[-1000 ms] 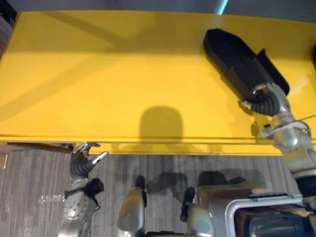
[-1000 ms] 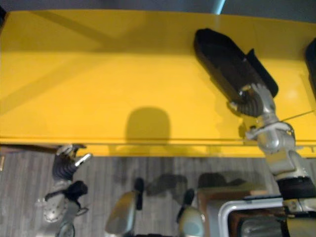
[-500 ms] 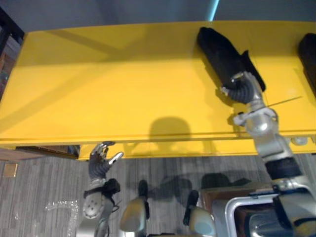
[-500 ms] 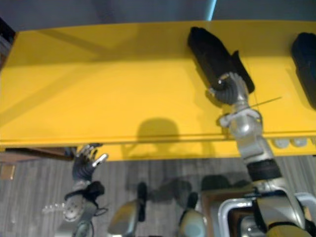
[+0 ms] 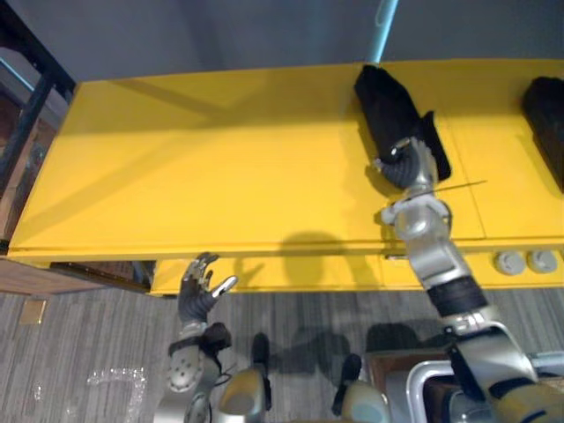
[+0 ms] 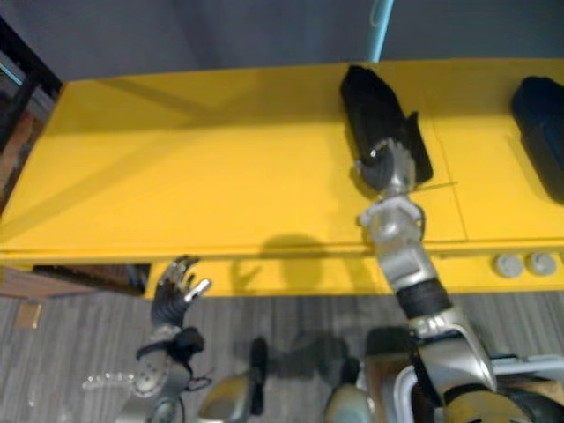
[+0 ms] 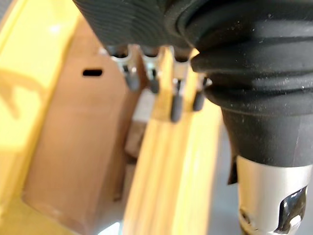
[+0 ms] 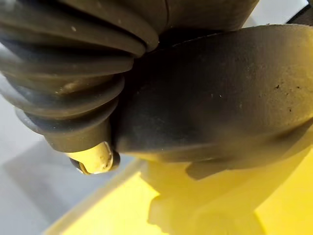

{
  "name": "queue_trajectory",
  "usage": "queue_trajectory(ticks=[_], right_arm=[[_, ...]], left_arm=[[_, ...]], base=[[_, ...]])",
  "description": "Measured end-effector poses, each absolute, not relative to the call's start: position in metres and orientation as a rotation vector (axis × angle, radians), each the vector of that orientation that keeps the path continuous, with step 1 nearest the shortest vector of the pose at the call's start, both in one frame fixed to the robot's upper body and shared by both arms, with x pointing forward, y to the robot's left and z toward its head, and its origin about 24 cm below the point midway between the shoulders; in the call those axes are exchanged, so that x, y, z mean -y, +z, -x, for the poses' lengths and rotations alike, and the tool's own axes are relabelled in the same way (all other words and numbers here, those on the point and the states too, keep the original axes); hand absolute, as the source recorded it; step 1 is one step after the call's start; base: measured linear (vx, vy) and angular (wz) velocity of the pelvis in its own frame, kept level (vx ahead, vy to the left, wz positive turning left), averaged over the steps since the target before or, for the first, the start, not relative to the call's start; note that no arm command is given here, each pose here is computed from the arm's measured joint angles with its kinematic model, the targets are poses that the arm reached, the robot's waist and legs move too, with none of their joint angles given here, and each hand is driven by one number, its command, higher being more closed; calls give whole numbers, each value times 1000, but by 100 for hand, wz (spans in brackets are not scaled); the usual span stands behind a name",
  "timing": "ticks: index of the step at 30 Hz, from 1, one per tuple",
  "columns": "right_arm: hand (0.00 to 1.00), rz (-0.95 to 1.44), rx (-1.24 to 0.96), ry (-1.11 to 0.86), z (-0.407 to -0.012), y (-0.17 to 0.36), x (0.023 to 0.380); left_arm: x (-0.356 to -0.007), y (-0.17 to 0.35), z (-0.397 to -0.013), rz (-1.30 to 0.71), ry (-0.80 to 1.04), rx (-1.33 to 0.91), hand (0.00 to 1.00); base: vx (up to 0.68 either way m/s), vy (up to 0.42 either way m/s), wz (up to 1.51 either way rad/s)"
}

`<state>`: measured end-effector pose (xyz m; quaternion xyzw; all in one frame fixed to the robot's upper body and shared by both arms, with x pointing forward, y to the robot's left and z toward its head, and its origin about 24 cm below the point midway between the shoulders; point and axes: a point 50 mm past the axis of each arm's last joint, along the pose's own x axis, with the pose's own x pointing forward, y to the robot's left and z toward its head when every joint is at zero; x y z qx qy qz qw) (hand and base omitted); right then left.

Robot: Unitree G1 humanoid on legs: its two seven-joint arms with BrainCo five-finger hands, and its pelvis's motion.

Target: Walk over and take plastic housings, then place them on the shelf

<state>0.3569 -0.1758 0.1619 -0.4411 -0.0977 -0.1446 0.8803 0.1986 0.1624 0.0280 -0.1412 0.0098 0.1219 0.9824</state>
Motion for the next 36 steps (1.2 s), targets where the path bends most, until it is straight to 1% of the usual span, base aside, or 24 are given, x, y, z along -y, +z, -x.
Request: queue_trajectory(ticks=[3, 4, 12, 24, 29, 32, 36], right_arm=[[100, 926, 171, -264, -356, 156, 173], [0, 930, 158, -255, -356, 154, 172], [0, 886, 90, -179, -355, 140, 158], [0, 871, 88, -212, -364, 140, 157], [0, 780, 186, -235, -363, 143, 156], [0, 688, 226, -243, -348, 146, 160], [0, 503, 369, -210, -331, 179, 166]], left_arm=[[-161, 28, -199, 297, 252, -22, 0], [-160, 28, -199, 300, 253, -22, 0], [-160, 27, -198, 300, 253, -25, 0], [-157, 28, -201, 301, 235, -21, 0], [-156, 28, -203, 300, 222, -19, 0], [-157, 26, -201, 300, 222, -24, 0], [-160, 23, -198, 297, 235, -37, 0]], base=[[0, 0, 0], [0, 0, 0], [0, 0, 0], [0, 0, 0], [0, 0, 0], [0, 0, 0], [0, 0, -2]])
